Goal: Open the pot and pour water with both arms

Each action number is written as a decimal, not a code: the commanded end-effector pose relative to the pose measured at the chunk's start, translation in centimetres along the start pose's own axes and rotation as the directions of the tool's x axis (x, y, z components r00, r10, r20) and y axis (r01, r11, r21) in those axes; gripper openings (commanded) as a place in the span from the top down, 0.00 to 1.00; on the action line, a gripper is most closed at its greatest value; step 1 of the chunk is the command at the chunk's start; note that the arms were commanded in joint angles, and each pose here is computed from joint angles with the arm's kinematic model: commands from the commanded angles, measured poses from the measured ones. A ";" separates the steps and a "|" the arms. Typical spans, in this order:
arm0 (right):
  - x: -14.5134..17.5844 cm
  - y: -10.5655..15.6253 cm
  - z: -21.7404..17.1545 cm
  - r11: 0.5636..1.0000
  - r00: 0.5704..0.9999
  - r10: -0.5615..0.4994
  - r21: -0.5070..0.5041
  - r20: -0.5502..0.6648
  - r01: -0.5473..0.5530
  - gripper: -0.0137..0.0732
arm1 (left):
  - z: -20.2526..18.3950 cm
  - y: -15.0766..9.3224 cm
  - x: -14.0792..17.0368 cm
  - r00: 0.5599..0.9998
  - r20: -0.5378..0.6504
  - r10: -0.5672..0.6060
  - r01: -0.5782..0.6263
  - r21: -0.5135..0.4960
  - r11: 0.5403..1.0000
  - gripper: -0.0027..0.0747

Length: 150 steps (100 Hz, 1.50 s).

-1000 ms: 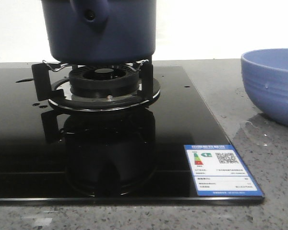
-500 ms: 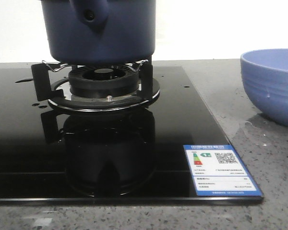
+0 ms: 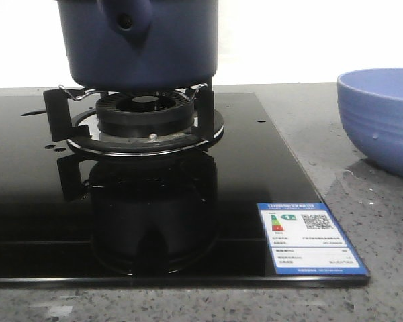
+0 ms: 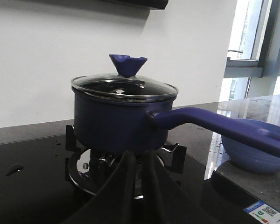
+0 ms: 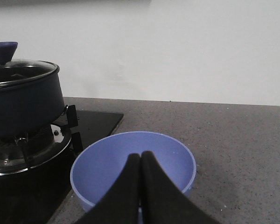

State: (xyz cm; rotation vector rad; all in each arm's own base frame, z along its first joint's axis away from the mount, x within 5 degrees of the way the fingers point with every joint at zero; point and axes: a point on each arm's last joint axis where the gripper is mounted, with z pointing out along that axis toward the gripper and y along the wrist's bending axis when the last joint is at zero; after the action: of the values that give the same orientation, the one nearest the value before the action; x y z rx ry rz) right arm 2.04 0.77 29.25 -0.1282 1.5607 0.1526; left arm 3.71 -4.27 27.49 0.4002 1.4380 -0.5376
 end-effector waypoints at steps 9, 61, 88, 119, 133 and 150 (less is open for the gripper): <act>-1.4 0.0 -0.5 1.000 0.995 -0.020 0.008 0.100 0.019 0.92 | 0.0 0.1 -1.0 0.999 0.039 -0.037 0.038 -0.018 0.999 0.99; -1.4 0.0 -0.5 1.000 0.995 -0.020 0.008 0.100 0.019 0.92 | -0.3 1.8 -0.3 0.958 -0.083 0.274 -0.285 -0.194 0.939 0.99; -1.4 0.0 -0.5 1.000 0.995 -0.020 0.008 0.100 0.019 0.92 | -0.7 3.5 1.8 0.939 -0.028 0.342 -0.328 -0.371 0.869 0.99; -1.4 0.0 -0.5 1.000 0.995 -0.020 0.008 0.100 0.019 0.92 | -0.9 4.2 8.2 0.962 -0.232 0.143 -0.223 -0.369 0.902 0.99; -1.4 0.0 -0.5 1.000 0.995 -0.020 0.008 0.100 0.019 0.92 | -1.5 4.0 9.3 0.948 -0.308 0.073 -0.192 -0.376 0.907 0.99; -1.4 0.0 -0.5 1.000 0.995 -0.020 0.008 0.103 0.019 0.92 | -1.5 4.1 9.4 0.948 -0.316 0.044 -0.177 -0.406 0.897 0.99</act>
State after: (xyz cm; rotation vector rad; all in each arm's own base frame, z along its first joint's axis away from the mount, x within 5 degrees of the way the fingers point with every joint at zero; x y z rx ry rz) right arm 2.04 0.78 29.21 -0.1305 1.5645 0.1508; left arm 5.26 -1.12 18.21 0.2585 1.7937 -0.0418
